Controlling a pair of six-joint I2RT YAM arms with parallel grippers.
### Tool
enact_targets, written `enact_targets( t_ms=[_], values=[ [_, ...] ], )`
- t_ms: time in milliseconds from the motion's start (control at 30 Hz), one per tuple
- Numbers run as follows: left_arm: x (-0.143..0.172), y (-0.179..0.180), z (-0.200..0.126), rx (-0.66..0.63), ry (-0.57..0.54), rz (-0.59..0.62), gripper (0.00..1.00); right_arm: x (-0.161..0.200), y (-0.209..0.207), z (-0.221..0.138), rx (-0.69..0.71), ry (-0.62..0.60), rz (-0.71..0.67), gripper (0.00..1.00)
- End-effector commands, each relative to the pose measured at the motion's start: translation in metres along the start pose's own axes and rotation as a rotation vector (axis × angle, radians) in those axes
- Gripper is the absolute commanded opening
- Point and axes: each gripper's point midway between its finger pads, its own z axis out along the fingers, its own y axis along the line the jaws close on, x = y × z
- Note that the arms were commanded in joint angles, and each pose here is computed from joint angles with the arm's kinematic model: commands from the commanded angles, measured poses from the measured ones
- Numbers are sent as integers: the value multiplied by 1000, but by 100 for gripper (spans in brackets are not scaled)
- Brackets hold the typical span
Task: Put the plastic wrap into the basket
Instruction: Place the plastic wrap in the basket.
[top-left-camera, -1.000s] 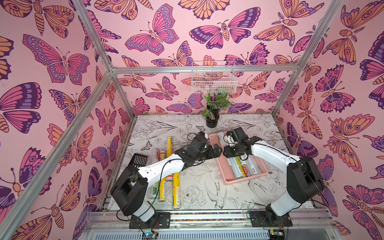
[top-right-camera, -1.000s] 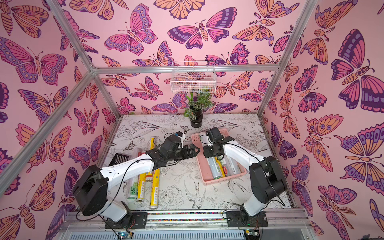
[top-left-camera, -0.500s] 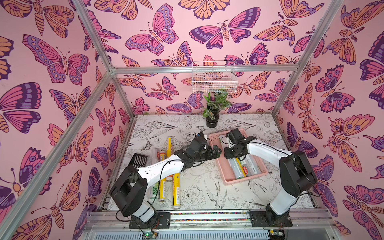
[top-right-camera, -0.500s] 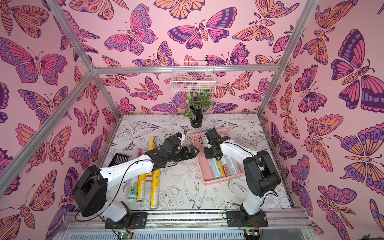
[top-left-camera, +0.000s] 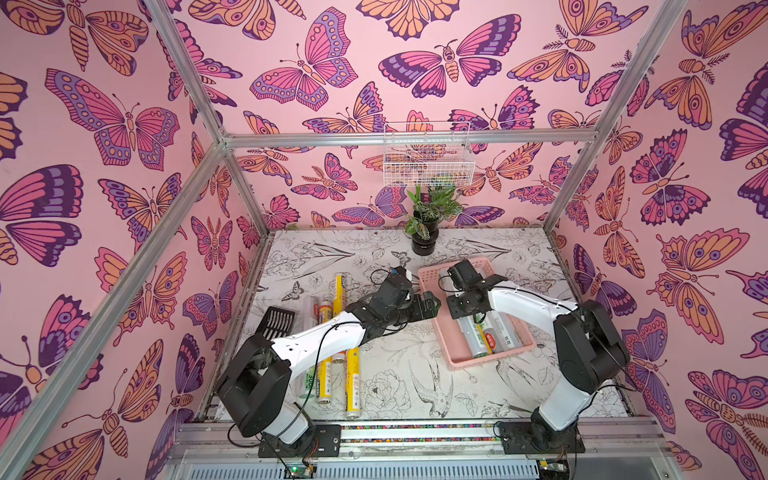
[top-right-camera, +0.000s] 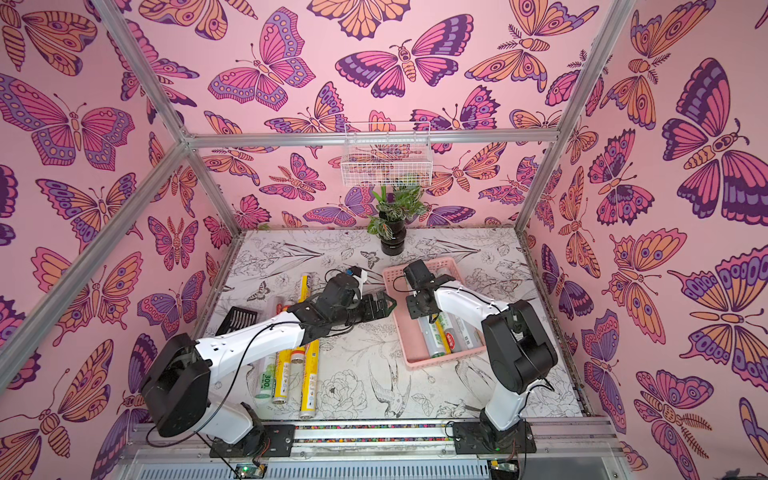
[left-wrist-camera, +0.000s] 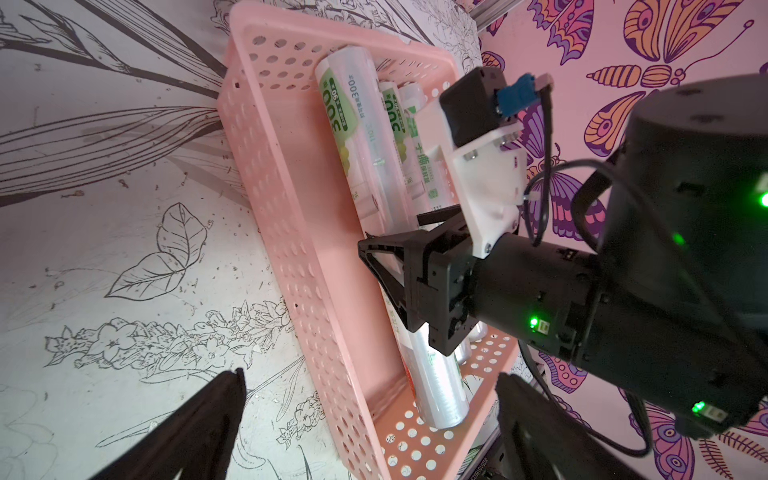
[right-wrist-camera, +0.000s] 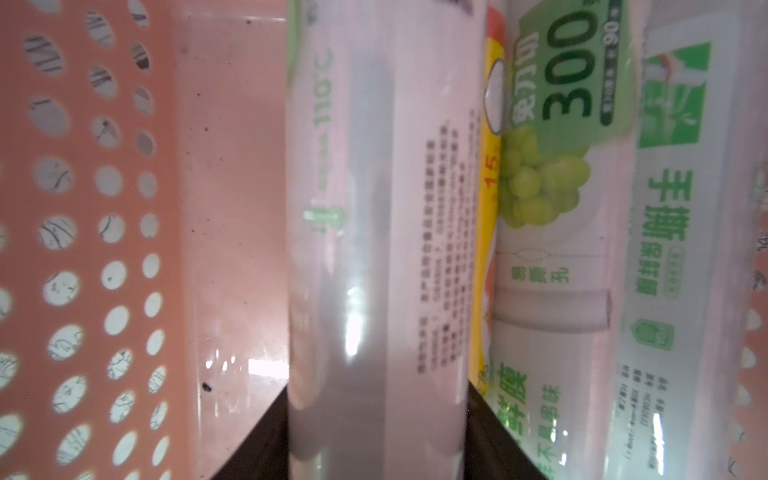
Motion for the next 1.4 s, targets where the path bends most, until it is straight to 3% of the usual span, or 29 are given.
enact_targets(
  t_ms=[0,767,1367],
  values=[
    [-5,0,-6,5,-34,15,100,-8,-3,2,53,-36,-21,56],
    [-3,3,-6,2,-28,12,100,-12,-13,-3,256,-57,-129,64],
    [-2,8,-10,-11,-41,6,100,-5,-2,1,205,-40,-128,71]
  ],
)
